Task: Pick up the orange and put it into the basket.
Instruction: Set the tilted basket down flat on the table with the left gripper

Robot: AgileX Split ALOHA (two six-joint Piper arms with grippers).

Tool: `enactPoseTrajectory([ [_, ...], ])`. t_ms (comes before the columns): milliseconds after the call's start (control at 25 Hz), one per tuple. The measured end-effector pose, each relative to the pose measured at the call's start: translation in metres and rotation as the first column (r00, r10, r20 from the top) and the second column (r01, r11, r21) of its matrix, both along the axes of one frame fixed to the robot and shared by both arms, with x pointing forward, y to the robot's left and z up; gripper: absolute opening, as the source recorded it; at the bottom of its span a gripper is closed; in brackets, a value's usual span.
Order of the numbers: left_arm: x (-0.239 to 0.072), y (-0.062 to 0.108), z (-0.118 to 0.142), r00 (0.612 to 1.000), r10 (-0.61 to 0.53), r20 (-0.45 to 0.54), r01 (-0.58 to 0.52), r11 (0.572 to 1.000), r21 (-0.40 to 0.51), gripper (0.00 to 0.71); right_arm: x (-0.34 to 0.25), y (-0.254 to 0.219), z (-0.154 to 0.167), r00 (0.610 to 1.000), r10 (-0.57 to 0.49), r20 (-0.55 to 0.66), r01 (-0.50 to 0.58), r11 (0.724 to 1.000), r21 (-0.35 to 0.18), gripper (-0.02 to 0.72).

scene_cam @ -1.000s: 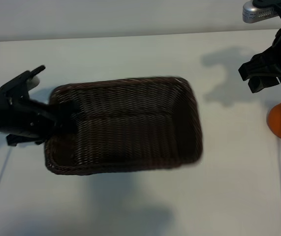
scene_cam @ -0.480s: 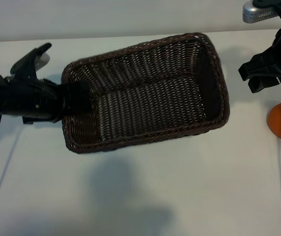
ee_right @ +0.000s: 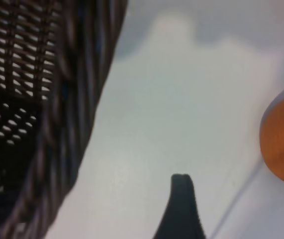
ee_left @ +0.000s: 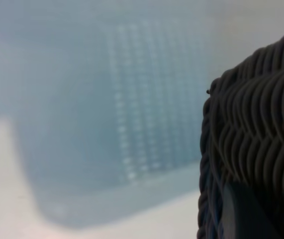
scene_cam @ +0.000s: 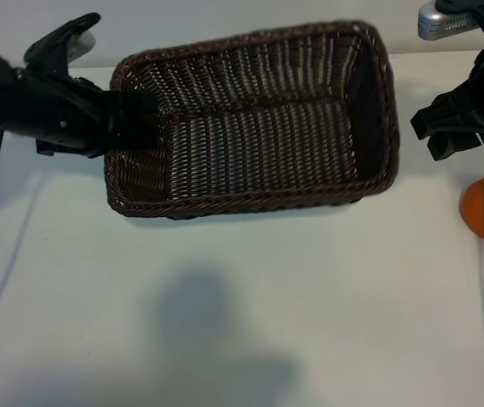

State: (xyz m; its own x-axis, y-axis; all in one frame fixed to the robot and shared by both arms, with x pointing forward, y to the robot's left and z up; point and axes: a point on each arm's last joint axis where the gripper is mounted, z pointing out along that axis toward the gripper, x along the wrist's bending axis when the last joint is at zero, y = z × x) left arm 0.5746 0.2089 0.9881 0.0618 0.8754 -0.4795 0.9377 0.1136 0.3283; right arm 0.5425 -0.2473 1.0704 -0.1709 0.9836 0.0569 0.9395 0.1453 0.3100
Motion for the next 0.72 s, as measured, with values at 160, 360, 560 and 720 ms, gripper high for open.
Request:
enactPoseTrajectory([
  [160, 0.018, -0.001, -0.003, 0.999, -0.030, -0.043, 0.032, 0.998, 0.049, 0.164, 0.000, 0.000, 0.000, 1.000, 0.000, 0.000, 0.000, 1.000, 0.000, 0.548],
  [360, 0.040, -0.005, -0.007, 0.997, -0.045, -0.068, 0.048, 0.997, 0.053, 0.162, 0.000, 0.000, 0.000, 1.000, 0.000, 0.000, 0.000, 1.000, 0.000, 0.548],
  [560, 0.054, -0.017, -0.013, 0.994, -0.072, -0.077, 0.076, 0.996, 0.051, 0.162, 0.000, 0.000, 0.000, 1.000, 0.000, 0.000, 0.000, 1.000, 0.000, 0.548],
  [720, 0.057, -0.039, -0.023, 0.990, -0.108, -0.096, 0.113, 0.992, 0.053, 0.162, 0.000, 0.000, 0.000, 1.000, 0.000, 0.000, 0.000, 1.000, 0.000, 0.548],
])
